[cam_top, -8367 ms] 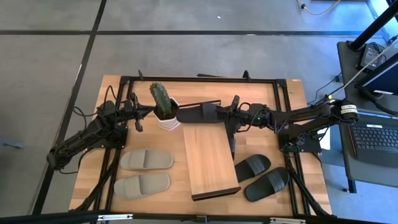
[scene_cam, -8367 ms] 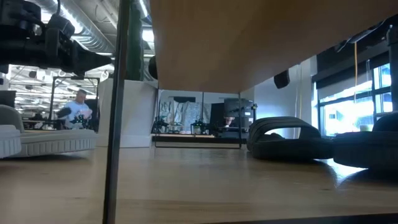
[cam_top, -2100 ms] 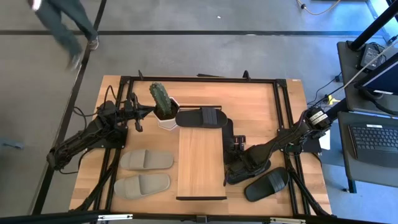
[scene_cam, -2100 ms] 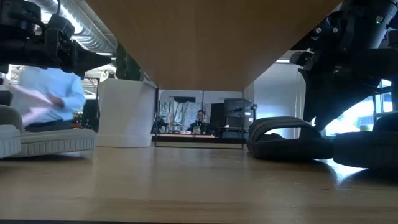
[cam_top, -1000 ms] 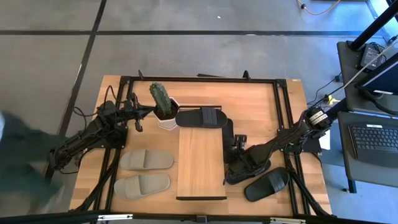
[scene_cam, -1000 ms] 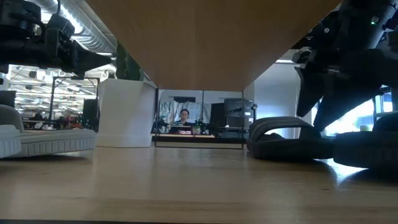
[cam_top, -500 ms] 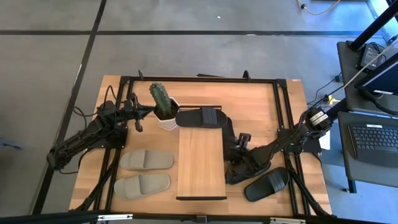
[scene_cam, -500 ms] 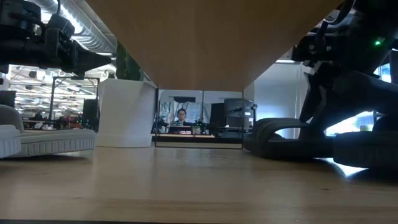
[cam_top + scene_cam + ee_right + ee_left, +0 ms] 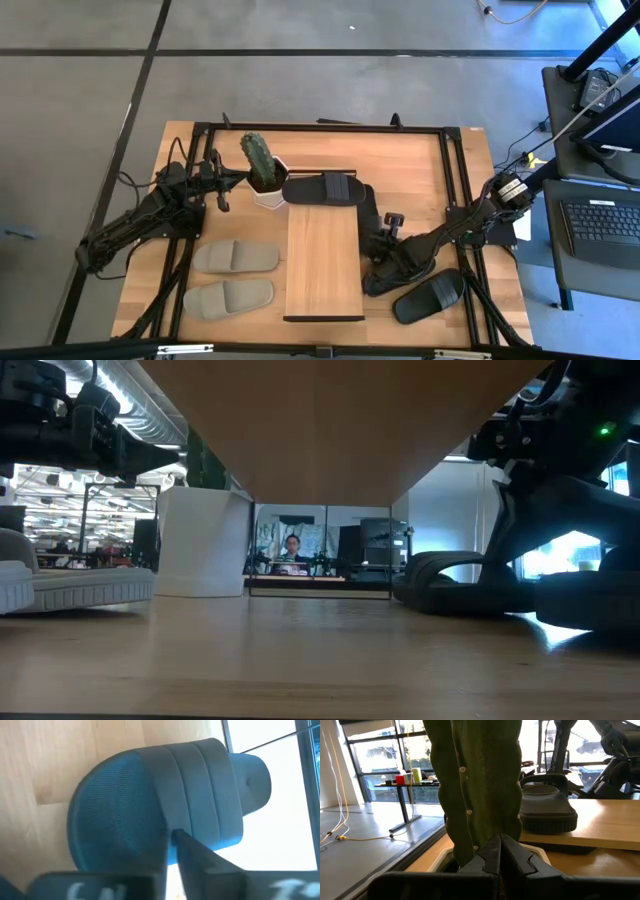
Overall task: Pick and place slides into the shelf
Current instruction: Put the black slide on the shelf
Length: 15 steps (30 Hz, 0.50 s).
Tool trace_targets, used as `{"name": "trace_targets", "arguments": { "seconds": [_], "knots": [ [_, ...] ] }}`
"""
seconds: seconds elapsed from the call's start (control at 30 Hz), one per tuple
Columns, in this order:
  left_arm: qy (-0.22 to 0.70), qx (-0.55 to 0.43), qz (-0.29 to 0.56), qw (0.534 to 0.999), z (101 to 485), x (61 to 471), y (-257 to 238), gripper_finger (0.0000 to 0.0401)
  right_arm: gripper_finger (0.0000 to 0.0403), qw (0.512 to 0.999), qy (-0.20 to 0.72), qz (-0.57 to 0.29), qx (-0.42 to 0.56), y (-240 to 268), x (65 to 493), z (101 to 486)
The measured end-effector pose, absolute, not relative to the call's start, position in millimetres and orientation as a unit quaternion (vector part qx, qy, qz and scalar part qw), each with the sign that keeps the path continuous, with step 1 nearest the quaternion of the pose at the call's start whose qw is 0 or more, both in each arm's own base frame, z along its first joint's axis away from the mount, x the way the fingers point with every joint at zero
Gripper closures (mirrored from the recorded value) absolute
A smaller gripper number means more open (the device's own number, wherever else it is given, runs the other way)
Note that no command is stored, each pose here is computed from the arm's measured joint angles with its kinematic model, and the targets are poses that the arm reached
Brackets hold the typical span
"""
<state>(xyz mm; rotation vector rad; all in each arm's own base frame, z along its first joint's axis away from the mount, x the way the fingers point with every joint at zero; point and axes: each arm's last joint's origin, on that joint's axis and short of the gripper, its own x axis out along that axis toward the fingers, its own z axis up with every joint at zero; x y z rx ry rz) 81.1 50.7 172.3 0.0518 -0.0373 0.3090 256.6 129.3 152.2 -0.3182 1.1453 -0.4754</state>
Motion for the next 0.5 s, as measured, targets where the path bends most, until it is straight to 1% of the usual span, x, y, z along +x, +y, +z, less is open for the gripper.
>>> {"name": "trace_targets", "arguments": {
  "seconds": [0.03,0.17,0.3,0.5],
  "knots": [
    [-0.019,0.026,0.154,0.988,172.3,81.1,50.7,0.0401,0.0390,0.802,0.535,-0.222,-0.149,129.3,256.5,152.2],
    [-0.019,0.026,0.154,0.988,172.3,81.1,50.7,0.0401,0.0395,0.795,0.543,-0.228,-0.144,128.8,255.0,154.1],
    [-0.019,0.026,0.154,0.988,172.3,81.1,50.7,0.0401,0.0398,0.761,0.579,-0.250,-0.154,128.7,246.5,164.6],
    [-0.019,0.025,0.154,0.988,172.3,81.1,50.7,0.0401,0.0401,0.710,0.613,-0.296,-0.178,134.3,232.2,194.2]
  ]
}}
